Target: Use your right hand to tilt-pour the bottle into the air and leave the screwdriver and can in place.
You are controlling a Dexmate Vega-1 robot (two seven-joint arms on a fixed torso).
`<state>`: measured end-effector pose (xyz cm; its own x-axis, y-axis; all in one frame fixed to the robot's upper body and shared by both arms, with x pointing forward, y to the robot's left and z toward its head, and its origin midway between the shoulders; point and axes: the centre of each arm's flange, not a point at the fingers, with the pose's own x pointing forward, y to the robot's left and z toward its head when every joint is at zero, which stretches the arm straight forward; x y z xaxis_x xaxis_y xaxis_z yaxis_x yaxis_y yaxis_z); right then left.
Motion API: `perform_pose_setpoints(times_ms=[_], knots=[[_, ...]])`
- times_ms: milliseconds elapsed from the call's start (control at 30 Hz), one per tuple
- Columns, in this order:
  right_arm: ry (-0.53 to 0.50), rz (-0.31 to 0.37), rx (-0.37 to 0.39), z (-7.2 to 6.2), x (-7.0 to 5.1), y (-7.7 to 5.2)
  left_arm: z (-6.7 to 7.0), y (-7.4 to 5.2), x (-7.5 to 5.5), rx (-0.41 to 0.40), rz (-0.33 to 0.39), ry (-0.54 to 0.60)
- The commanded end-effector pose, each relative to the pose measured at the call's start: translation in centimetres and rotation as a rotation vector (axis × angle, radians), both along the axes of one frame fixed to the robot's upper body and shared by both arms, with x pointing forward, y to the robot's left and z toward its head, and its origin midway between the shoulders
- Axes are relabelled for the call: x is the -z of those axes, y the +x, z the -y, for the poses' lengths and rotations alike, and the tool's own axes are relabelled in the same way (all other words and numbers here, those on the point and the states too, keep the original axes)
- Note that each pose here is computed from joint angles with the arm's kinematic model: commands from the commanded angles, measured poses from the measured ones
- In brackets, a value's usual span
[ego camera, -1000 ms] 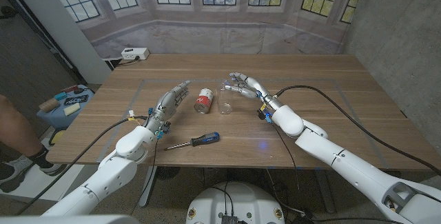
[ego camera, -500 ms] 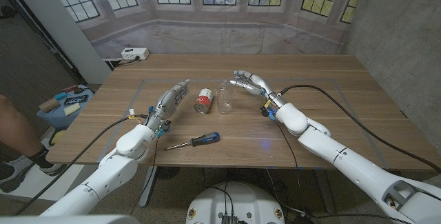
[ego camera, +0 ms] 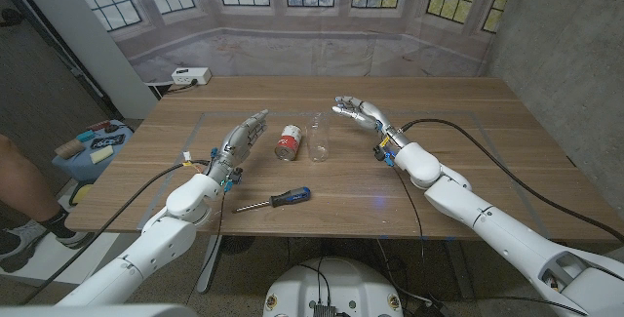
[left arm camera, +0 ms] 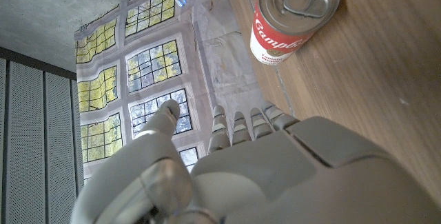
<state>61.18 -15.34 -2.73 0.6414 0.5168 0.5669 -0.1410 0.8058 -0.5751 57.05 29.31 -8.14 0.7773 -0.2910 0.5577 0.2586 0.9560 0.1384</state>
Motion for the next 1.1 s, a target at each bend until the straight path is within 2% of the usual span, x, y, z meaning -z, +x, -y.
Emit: perform_pose_setpoints(times_ms=[33,533,1100], knots=[[0.068,-0.024,-0.039,0.7,-0.1,0.6,-0.6,0.2,-0.6,-0.026,0.009,-0.009],[0.147,-0.046,-0.044,1.7,-0.2,0.9,-0.4,0.6,-0.3,-0.017,-0.011,0.004],[0.191,-0.076,-0.052,3.2,-0.6,1.8,-0.4,1.6,-0.9,-0.011,-0.007,0.003]])
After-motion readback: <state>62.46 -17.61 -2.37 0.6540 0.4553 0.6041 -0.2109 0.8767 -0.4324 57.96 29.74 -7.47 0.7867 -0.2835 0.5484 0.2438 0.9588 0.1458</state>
